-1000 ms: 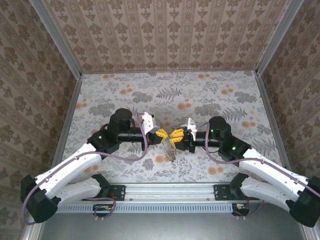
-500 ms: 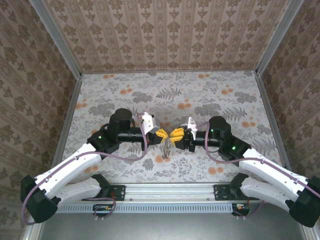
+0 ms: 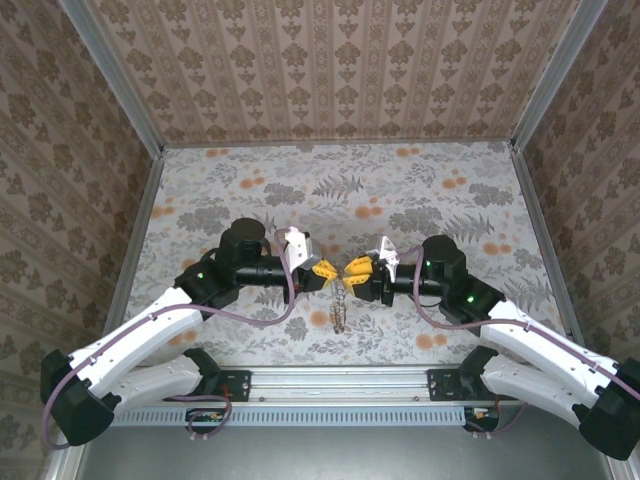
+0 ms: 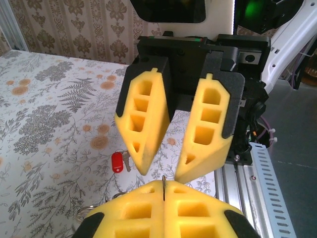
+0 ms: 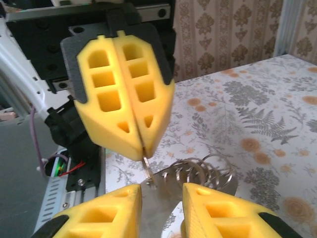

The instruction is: Put the keys on the keyring

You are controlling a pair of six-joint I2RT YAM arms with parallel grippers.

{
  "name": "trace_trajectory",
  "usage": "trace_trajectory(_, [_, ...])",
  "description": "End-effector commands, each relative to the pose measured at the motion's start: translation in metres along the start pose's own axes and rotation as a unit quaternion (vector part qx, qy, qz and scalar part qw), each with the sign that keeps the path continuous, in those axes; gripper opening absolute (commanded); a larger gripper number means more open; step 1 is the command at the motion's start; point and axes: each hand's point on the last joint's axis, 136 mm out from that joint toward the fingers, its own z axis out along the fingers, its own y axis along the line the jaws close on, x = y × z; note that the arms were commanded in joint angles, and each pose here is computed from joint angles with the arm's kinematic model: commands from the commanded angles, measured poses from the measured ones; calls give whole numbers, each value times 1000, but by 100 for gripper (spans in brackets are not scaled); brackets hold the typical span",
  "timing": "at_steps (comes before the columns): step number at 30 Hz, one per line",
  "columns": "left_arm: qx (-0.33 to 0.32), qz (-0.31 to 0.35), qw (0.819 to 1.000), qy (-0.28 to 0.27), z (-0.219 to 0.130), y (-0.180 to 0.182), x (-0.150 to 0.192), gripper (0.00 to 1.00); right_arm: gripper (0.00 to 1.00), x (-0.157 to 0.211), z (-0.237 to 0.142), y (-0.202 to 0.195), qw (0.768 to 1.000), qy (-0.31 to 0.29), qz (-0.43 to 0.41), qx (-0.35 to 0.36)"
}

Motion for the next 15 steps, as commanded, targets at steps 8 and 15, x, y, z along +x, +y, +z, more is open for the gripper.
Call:
trace_trajectory(8, [12, 31, 999, -27, -9, -10, -26, 0, 27, -5, 9, 11, 998, -12, -16, -52])
trace_trajectory(15, [13, 31, 999, -26, -8, -10, -25, 0, 21, -13, 12, 14, 997, -24, -24, -65])
